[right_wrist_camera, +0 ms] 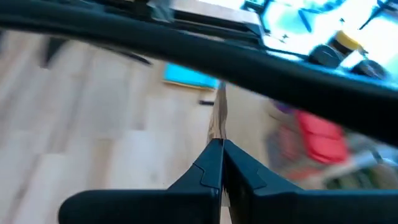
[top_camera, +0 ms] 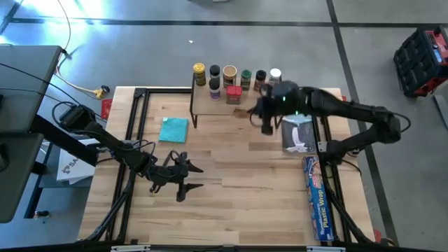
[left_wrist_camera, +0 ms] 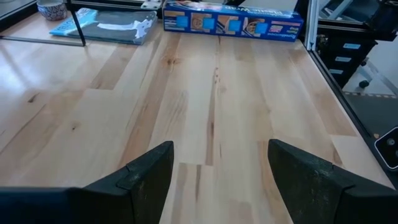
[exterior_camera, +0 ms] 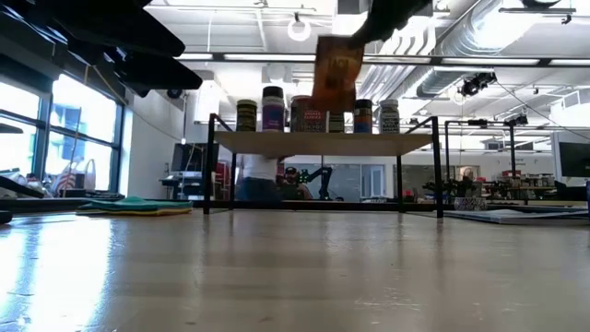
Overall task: Shelf spices
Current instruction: Put the orange spice bag on the shelf, then return to Home Position
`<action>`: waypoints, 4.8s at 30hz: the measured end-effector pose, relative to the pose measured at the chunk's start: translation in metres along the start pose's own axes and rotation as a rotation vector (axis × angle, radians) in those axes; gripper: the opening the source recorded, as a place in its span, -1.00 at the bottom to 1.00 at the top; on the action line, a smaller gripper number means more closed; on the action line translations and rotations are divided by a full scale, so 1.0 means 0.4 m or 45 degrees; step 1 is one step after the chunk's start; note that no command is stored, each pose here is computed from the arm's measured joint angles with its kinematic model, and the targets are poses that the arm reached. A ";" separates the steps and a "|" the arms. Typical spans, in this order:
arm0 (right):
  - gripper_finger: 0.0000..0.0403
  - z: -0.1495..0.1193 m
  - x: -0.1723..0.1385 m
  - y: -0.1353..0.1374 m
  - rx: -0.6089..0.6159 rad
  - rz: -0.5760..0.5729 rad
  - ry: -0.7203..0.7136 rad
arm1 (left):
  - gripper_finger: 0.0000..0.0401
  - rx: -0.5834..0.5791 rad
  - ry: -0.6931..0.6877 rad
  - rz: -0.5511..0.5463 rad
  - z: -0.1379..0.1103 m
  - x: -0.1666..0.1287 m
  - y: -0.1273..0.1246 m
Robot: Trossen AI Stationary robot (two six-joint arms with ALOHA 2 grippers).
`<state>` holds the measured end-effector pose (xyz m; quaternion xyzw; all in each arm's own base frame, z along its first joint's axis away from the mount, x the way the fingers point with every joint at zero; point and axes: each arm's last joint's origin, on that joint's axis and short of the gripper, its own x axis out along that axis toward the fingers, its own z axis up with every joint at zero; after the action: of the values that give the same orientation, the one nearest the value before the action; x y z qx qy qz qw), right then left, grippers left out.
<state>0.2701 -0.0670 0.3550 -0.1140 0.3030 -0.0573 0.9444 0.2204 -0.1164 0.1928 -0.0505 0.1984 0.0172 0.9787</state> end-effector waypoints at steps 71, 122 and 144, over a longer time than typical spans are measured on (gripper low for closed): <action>-0.58 -0.162 -0.073 -0.237 -0.027 -0.415 0.481 | 0.28 -0.004 -0.003 0.005 0.001 0.000 0.001; -0.53 -0.299 -0.157 0.193 0.405 0.525 -0.475 | -0.20 -0.101 -0.432 0.286 0.134 -0.369 0.262; -0.53 -0.462 -0.115 0.246 0.401 0.527 -0.840 | -0.21 -0.253 -0.558 0.423 0.022 -0.465 0.315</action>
<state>0.1283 0.0029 0.2100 0.0828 -0.0115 0.1277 0.9883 0.0457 0.0074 0.2620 -0.1082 -0.0149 0.2070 0.9722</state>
